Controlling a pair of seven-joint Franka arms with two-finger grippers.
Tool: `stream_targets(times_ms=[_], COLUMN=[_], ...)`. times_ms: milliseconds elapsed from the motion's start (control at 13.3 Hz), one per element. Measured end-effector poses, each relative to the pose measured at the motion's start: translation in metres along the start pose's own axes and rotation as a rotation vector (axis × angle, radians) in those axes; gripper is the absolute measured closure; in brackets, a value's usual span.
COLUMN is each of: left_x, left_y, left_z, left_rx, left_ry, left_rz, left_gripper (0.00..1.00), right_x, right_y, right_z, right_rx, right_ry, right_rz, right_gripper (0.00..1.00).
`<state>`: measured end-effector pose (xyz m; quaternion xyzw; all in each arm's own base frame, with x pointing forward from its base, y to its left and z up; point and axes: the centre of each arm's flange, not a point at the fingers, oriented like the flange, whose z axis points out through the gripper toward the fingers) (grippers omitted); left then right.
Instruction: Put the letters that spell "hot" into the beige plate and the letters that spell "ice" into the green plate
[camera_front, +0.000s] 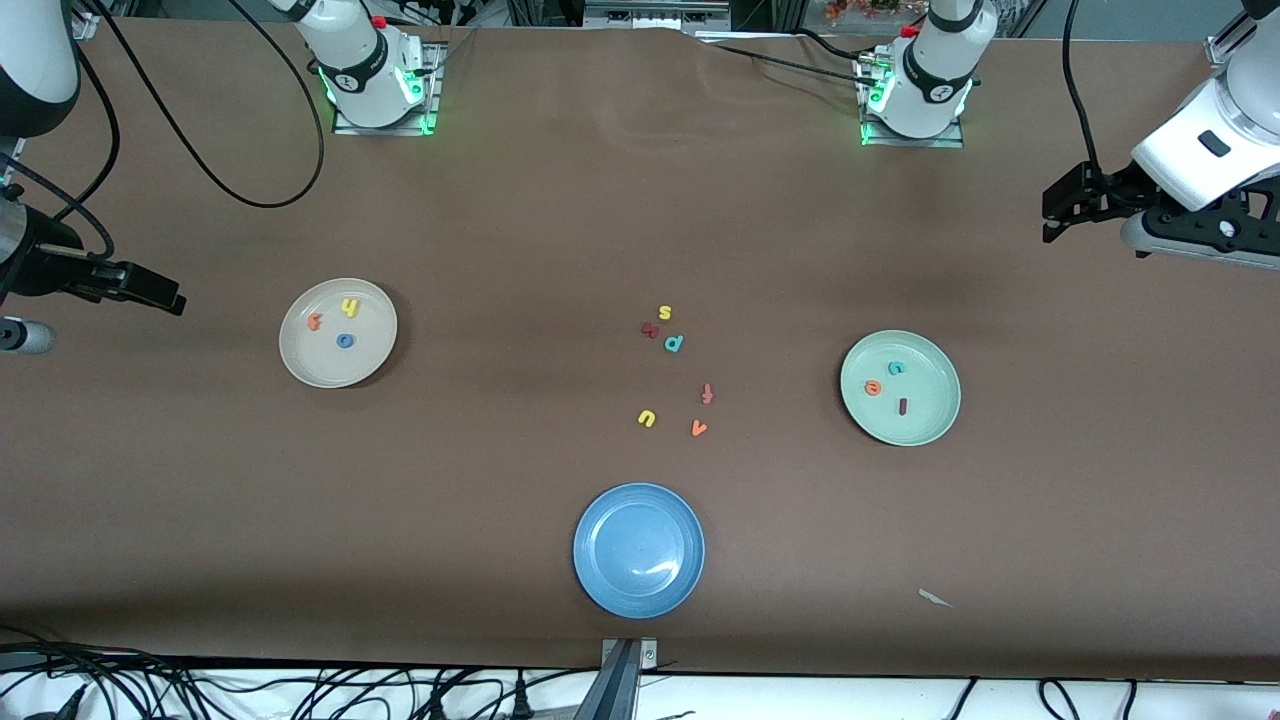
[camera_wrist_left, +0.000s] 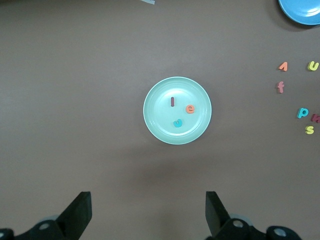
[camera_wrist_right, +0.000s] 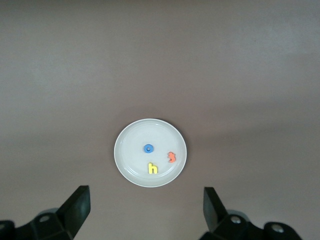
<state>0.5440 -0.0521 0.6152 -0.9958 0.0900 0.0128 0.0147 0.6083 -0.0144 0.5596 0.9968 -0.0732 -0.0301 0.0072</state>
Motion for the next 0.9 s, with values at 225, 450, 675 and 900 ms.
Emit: stream_targets(times_ms=[225, 450, 675, 900], left_x=[0.000, 0.000, 0.000, 0.000], left_y=[0.000, 0.000, 0.000, -0.001], left_z=[0.001, 0.001, 0.001, 0.000], left_rx=[0.000, 0.000, 0.000, 0.000], left_ry=[-0.002, -0.002, -0.001, -0.001], left_rz=[0.000, 0.000, -0.001, -0.002], left_gripper=[0.00, 0.00, 0.00, 0.00], right_x=[-0.003, -0.005, -0.004, -0.003], right_y=[-0.006, -0.012, -0.013, -0.016], right_z=[0.004, 0.005, 0.009, 0.013], right_rx=[-0.002, -0.004, -0.005, -0.006], right_ry=[-0.025, -0.038, -0.045, -0.051], right_rz=[0.008, 0.002, 0.002, -0.002], right_gripper=[0.00, 0.00, 0.00, 0.00])
